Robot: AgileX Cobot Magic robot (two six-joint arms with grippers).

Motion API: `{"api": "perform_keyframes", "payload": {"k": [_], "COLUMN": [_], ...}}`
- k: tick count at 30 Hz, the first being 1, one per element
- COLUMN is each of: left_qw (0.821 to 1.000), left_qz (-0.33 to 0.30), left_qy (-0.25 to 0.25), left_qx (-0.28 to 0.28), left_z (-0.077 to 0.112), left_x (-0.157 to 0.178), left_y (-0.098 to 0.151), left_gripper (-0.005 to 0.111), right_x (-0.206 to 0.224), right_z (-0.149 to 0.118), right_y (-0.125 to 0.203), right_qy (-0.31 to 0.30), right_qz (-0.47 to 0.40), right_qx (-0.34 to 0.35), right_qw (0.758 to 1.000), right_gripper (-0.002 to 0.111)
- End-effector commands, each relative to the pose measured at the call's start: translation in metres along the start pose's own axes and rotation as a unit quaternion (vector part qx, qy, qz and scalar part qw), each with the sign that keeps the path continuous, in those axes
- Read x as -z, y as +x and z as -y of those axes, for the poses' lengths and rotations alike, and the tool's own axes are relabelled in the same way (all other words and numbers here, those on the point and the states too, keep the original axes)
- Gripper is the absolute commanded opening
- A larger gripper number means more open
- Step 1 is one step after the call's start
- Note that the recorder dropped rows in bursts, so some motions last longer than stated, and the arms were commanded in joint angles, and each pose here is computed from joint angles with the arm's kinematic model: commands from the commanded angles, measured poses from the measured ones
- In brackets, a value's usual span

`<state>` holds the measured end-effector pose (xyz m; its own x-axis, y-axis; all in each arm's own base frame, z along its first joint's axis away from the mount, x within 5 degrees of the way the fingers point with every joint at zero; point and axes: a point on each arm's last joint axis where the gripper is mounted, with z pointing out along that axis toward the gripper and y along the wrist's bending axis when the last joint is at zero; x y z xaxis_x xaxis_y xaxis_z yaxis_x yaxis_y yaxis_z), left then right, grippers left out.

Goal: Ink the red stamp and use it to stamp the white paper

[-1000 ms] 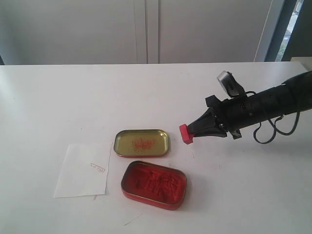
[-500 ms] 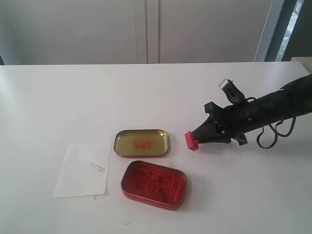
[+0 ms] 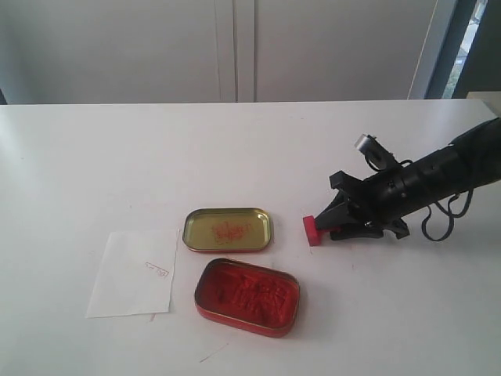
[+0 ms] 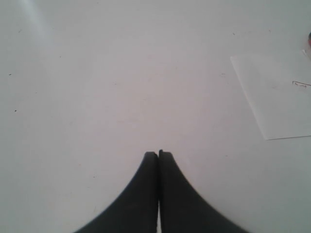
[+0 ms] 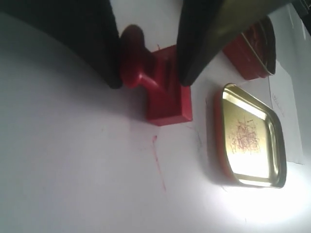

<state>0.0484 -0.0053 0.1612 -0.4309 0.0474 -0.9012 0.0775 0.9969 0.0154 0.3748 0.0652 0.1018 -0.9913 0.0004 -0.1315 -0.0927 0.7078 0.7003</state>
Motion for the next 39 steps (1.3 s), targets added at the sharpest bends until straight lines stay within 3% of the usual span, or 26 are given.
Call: {"api": "perform_keyframes", "payload": {"k": [1, 9, 16, 22, 28, 39], "left_qw": [1.000, 1.000, 1.000, 1.000, 1.000, 1.000], "left_qz": [-0.006, -0.006, -0.006, -0.006, -0.006, -0.006], "left_qy": [0.000, 0.000, 0.000, 0.000, 0.000, 0.000], "left_qx": [0.003, 0.003, 0.003, 0.003, 0.003, 0.003], "left_z": [0.000, 0.000, 0.000, 0.000, 0.000, 0.000], "left_x": [-0.001, -0.001, -0.001, -0.001, -0.001, -0.001], "left_y": [0.003, 0.003, 0.003, 0.003, 0.003, 0.003], "left_gripper": [0.000, 0.000, 0.000, 0.000, 0.000, 0.000], "right_x": [0.003, 0.035, 0.069, 0.096, 0.116, 0.158], "right_z": [0.010, 0.027, 0.013, -0.011, -0.030, -0.044], "right_y": [0.001, -0.003, -0.006, -0.003, 0.001, 0.012], "right_qy": [0.042, 0.041, 0.049, 0.075, 0.092, 0.223], "right_qz": [-0.003, 0.033, 0.069, 0.082, 0.096, 0.140], "right_qx": [0.011, -0.022, 0.002, 0.057, 0.069, 0.039], "right_qw": [0.999, 0.998, 0.996, 0.992, 0.989, 0.964], "right_gripper": [0.038, 0.038, 0.036, 0.000, 0.000, 0.000]}}
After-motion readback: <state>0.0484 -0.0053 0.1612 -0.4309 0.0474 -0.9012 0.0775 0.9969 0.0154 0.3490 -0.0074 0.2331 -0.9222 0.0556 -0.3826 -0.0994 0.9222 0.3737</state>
